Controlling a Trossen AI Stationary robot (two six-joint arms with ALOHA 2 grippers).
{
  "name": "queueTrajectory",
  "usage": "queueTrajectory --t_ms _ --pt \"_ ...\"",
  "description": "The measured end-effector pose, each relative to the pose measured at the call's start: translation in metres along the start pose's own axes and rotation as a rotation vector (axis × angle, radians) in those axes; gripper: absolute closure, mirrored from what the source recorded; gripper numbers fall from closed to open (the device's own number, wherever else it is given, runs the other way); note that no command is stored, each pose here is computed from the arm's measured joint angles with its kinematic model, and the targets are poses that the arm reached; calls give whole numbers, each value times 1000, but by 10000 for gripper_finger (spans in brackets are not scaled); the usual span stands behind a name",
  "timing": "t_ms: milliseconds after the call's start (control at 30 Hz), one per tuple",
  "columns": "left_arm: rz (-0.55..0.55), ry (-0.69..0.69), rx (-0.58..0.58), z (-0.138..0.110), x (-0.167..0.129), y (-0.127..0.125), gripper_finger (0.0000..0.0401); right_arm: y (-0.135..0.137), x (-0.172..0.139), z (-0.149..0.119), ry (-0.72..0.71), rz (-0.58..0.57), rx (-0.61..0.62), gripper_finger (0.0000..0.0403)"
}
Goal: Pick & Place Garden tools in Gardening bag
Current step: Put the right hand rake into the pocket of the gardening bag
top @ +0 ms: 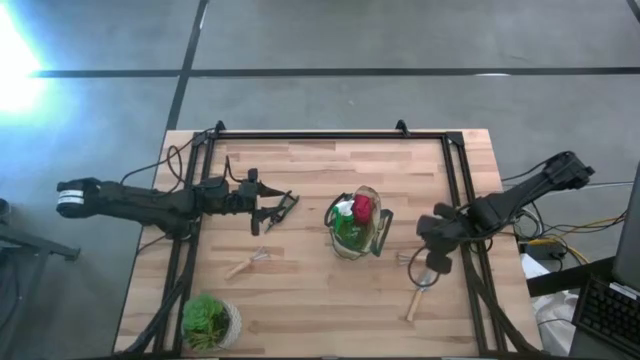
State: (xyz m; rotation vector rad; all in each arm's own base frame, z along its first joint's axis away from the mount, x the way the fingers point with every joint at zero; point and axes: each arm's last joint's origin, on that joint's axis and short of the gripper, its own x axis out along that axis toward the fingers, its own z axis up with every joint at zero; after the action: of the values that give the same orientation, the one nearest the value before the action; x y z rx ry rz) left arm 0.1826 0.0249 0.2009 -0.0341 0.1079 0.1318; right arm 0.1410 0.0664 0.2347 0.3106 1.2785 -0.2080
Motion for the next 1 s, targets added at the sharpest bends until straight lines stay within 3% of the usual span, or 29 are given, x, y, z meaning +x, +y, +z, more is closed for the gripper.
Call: queueTrajectory --t_ms 367,1000 --pt "0 3 0 0 0 0 194 9 20 4 107 -54 -91 312" --pt "0 4 0 0 0 0 194 21 55 11 197 -127 -141 326"
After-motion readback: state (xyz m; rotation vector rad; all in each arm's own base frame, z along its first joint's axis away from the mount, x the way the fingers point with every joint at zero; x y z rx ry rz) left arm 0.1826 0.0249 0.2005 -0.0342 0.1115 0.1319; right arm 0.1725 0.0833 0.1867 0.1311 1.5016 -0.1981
